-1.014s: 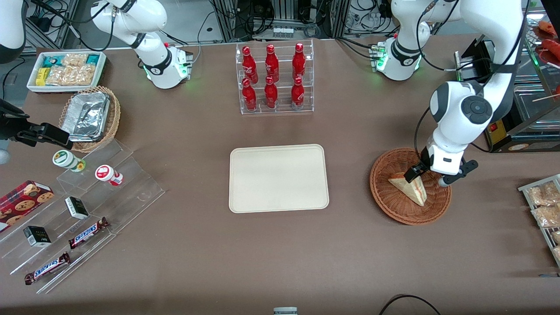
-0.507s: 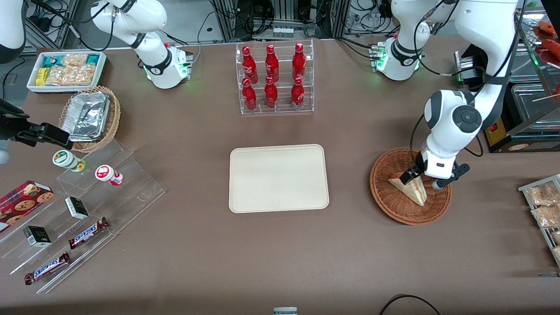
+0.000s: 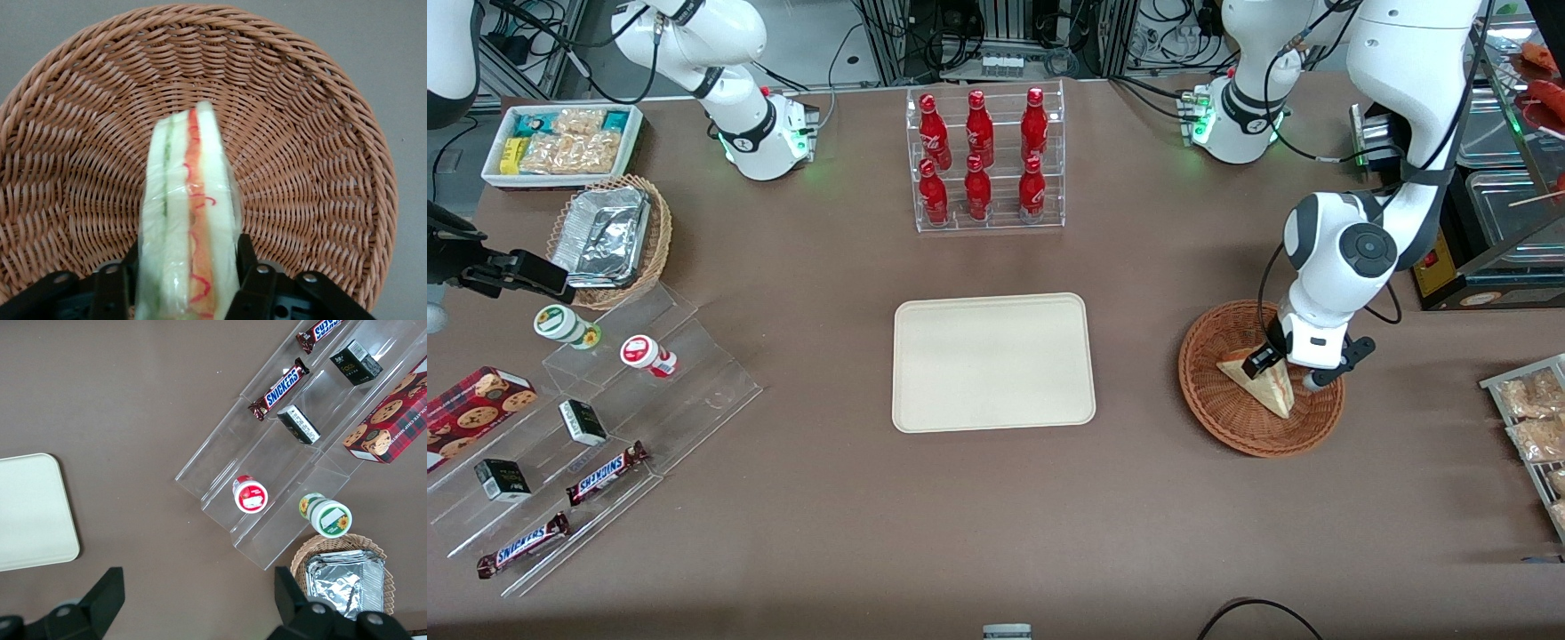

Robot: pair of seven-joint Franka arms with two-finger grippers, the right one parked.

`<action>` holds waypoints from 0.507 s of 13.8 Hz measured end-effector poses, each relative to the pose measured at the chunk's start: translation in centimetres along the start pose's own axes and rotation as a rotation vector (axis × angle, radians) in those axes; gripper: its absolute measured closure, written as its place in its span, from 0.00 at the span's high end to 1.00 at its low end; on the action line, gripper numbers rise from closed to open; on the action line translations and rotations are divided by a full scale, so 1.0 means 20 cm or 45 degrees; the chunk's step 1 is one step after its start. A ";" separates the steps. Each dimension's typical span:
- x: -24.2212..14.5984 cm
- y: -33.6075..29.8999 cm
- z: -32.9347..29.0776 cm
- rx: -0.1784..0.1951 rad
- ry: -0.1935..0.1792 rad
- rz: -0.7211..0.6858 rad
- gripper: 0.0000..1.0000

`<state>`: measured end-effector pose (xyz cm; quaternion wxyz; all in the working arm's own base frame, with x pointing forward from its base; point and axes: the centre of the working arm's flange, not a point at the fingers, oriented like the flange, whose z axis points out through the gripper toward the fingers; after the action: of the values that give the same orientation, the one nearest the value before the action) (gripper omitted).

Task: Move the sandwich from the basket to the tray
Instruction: 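Close the left gripper on the triangular sandwich in the basket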

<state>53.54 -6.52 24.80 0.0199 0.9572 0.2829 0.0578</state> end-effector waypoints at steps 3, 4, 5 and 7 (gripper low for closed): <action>0.02 0.02 -0.03 -0.015 0.017 -0.011 0.26; 0.03 0.04 -0.06 -0.019 0.021 -0.010 0.22; 0.04 0.05 -0.09 -0.014 0.016 -0.008 0.22; 0.07 0.09 -0.22 0.022 -0.026 0.005 0.22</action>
<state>55.12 -7.34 29.48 0.0143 0.9584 0.2815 0.0457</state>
